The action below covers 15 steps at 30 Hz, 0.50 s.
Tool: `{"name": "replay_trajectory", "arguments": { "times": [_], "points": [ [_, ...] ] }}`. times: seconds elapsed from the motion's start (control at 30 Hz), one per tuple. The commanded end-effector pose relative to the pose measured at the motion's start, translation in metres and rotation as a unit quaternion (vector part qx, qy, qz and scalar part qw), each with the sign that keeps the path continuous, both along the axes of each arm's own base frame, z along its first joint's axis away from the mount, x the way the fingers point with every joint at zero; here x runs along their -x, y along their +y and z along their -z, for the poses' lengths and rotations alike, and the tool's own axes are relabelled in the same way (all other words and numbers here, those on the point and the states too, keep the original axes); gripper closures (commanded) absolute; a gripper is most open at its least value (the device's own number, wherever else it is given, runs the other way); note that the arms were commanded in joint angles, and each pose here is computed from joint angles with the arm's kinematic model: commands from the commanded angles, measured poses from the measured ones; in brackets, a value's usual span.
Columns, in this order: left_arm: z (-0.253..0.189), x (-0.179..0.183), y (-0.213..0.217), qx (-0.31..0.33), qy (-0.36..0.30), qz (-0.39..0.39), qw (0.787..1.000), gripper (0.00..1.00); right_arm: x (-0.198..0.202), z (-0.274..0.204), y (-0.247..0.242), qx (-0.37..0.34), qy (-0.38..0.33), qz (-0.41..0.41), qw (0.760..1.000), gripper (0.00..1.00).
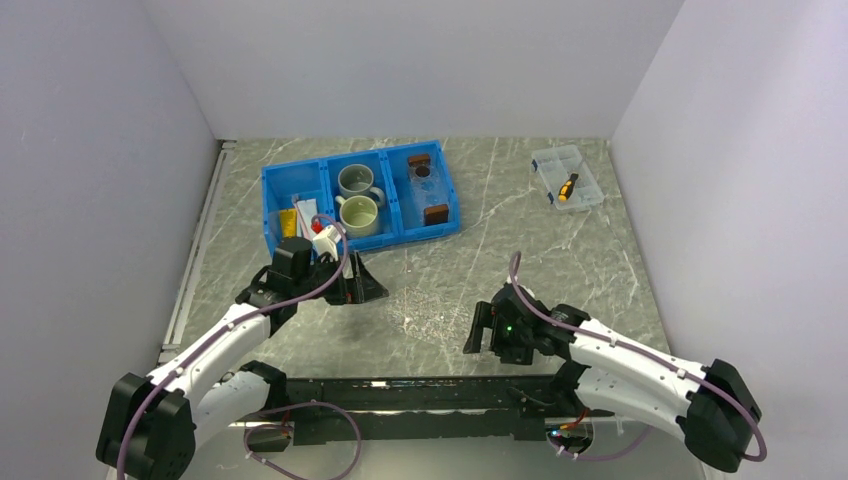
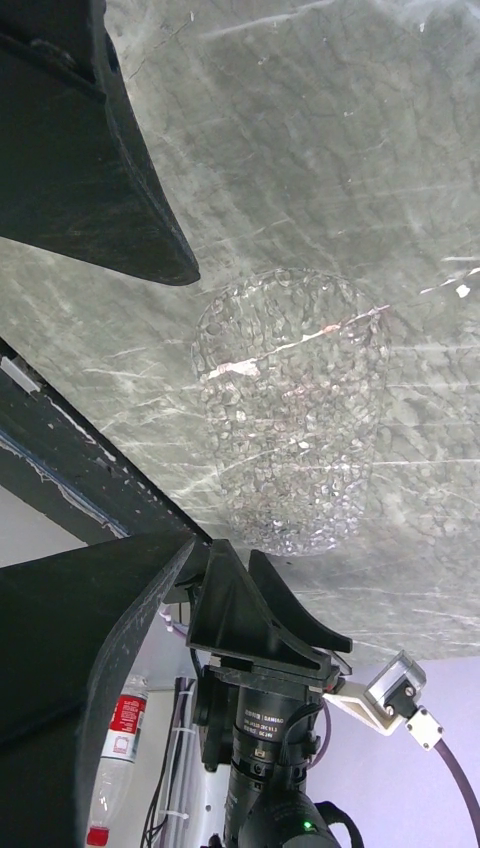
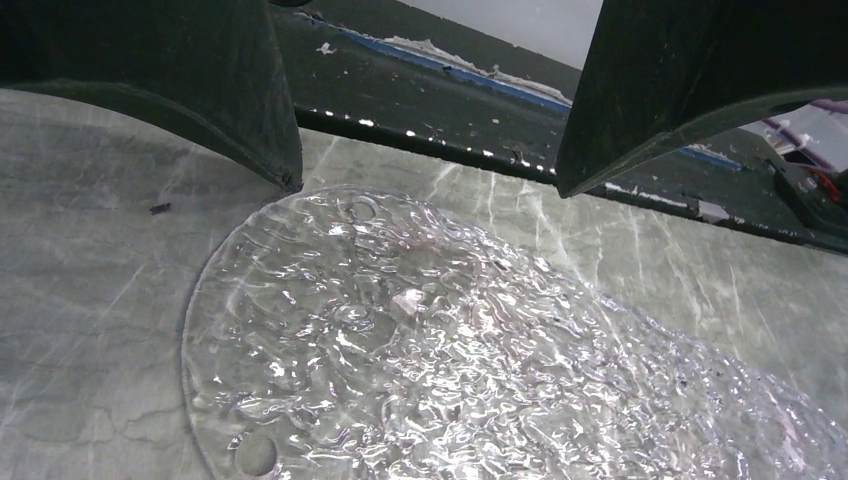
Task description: Prepare toiletry sets of a toothbrush and toothpaste on the tray
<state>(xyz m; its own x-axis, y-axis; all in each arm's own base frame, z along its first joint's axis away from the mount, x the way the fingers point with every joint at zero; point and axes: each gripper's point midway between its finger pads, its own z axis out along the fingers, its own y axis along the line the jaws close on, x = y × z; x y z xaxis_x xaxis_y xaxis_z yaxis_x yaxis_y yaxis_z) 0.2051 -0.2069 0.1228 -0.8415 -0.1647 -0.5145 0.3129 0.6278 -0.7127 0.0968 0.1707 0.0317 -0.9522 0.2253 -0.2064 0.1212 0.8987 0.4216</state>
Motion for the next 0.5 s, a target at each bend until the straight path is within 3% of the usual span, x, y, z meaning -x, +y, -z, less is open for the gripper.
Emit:
{"name": "replay_trajectory", "arguments": {
  "times": [0.0,0.47],
  "points": [
    [-0.009,-0.005,-0.004,0.012,-0.018,0.003,1.000,0.01,-0.014,0.000,0.005,-0.003,-0.019,0.025,1.000,0.00],
    [-0.003,0.000,-0.002,0.011,-0.012,0.000,1.000,0.00,-0.049,0.002,-0.001,0.042,-0.057,0.062,0.996,0.00]
  ]
}}
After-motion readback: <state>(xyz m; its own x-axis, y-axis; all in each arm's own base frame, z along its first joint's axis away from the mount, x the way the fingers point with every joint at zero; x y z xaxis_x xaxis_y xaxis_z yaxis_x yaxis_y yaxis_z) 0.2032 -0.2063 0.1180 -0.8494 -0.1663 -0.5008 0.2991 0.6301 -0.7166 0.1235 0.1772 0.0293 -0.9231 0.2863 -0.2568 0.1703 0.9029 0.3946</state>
